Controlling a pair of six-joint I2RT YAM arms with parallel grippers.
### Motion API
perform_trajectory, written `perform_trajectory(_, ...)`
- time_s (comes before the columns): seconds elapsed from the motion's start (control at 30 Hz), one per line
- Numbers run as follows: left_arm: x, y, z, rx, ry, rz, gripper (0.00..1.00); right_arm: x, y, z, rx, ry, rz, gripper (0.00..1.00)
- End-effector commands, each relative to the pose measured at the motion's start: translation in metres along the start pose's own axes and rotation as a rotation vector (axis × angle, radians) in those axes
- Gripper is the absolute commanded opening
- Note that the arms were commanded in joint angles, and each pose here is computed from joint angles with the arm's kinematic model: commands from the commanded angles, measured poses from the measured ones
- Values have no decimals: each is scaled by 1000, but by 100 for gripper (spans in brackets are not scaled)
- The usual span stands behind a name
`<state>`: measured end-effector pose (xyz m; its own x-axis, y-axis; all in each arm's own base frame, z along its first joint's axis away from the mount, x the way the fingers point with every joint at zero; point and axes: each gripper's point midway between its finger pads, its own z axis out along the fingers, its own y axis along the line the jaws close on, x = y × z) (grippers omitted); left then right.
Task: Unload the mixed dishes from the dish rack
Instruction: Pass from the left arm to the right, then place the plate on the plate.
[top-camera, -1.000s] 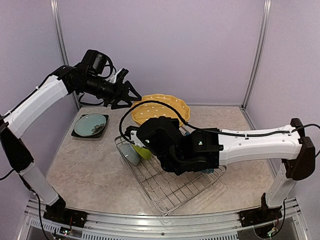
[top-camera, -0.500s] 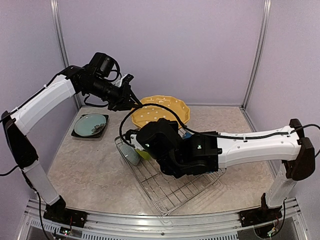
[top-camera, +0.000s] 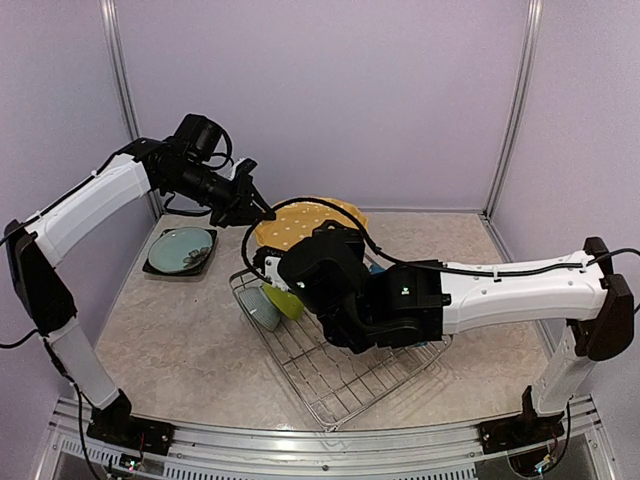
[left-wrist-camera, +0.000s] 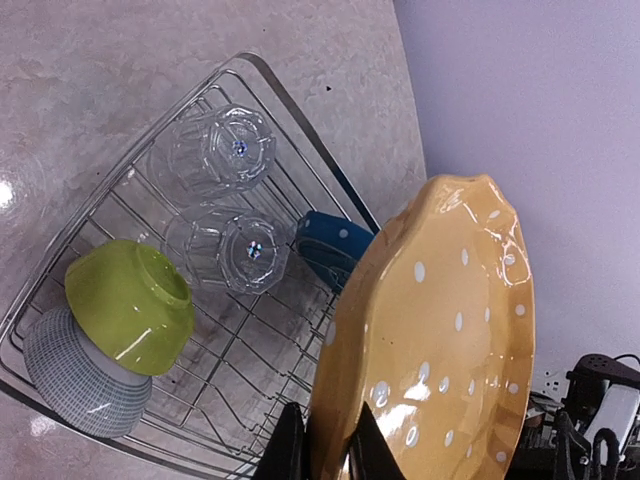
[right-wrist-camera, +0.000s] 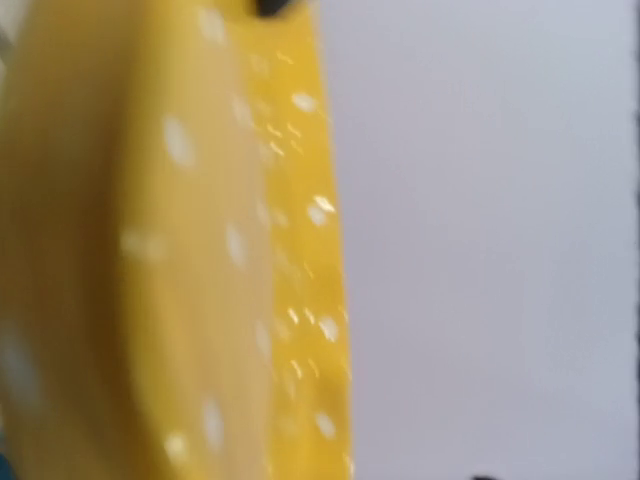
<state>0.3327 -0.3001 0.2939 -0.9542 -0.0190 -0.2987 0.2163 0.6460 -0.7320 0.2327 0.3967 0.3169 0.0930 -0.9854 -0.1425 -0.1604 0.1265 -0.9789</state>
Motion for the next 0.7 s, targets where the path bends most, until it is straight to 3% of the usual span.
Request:
perform_trajectory(0.0,-19,-34,-38,161,-97,13,0,8,-22,-7,27,4,106,67)
perform_trajectory(0.2,-34,-23,-54,179,-145,-33,0,8,-20,-8,20,-5,125,86)
perform_trajectory(0.33,-47,-7,-74,163,-200,-57,0,8,-23,-9,14,-12,159,93)
perform_trajectory(0.67,-85,71,-134,115,-400,-219,0,14,-31,-11,17,-13,220,97)
